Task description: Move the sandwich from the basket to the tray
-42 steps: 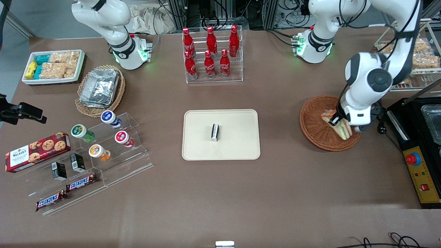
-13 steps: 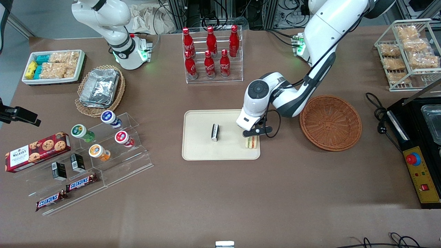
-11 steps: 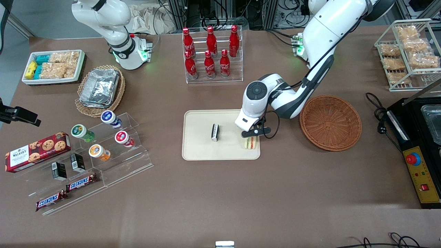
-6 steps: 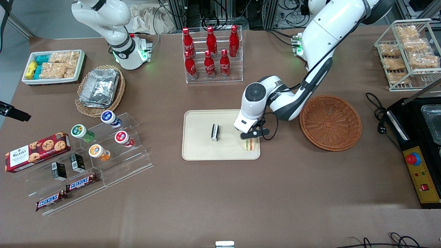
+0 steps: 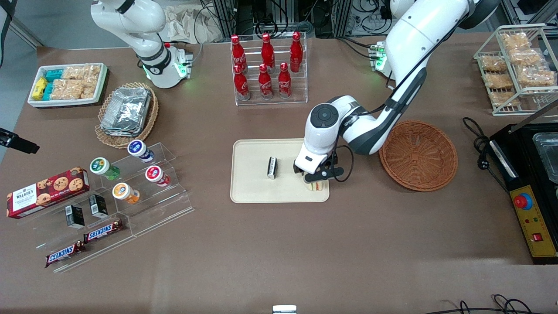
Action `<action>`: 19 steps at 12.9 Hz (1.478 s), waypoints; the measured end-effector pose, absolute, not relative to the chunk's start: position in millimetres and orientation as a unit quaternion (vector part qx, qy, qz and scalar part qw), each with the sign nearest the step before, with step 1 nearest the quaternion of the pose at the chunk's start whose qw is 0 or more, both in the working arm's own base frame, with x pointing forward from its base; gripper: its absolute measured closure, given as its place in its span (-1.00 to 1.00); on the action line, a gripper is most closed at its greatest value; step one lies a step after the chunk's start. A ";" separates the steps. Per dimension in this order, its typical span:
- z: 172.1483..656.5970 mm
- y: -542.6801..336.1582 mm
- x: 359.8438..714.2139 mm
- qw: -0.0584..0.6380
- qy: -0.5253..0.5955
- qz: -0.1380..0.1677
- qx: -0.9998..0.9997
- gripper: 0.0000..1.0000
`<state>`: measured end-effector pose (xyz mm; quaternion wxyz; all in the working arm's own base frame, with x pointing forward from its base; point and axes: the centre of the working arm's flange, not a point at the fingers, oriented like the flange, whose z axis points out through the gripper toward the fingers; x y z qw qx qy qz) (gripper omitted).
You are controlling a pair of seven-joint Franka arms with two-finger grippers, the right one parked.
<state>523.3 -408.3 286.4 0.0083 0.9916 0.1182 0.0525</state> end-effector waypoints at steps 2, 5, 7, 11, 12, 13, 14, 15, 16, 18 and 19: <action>343.0 -402.1 547.4 0.002 0.147 0.073 0.987 -1.00; 429.4 -372.0 567.4 0.011 0.200 0.091 0.975 -1.00; 469.6 -341.1 574.2 0.010 0.232 0.102 0.967 -1.00; 515.9 -284.5 570.9 -0.006 0.226 0.062 0.972 -1.00; 530.4 -259.7 569.4 -0.010 0.208 0.044 0.977 -1.00; 546.8 -231.7 568.0 -0.012 0.189 0.032 0.981 -1.00; 563.8 -201.0 565.2 -0.016 0.165 0.022 0.986 -1.00; 579.2 -170.8 560.7 -0.020 0.138 0.013 0.990 -1.00; 592.2 -141.5 555.6 -0.025 0.111 0.004 0.994 -1.00; 608.1 -89.6 546.9 -0.029 0.052 -0.013 0.998 -1.00; 611.4 -67.7 544.4 -0.029 0.028 -0.021 0.999 -1.00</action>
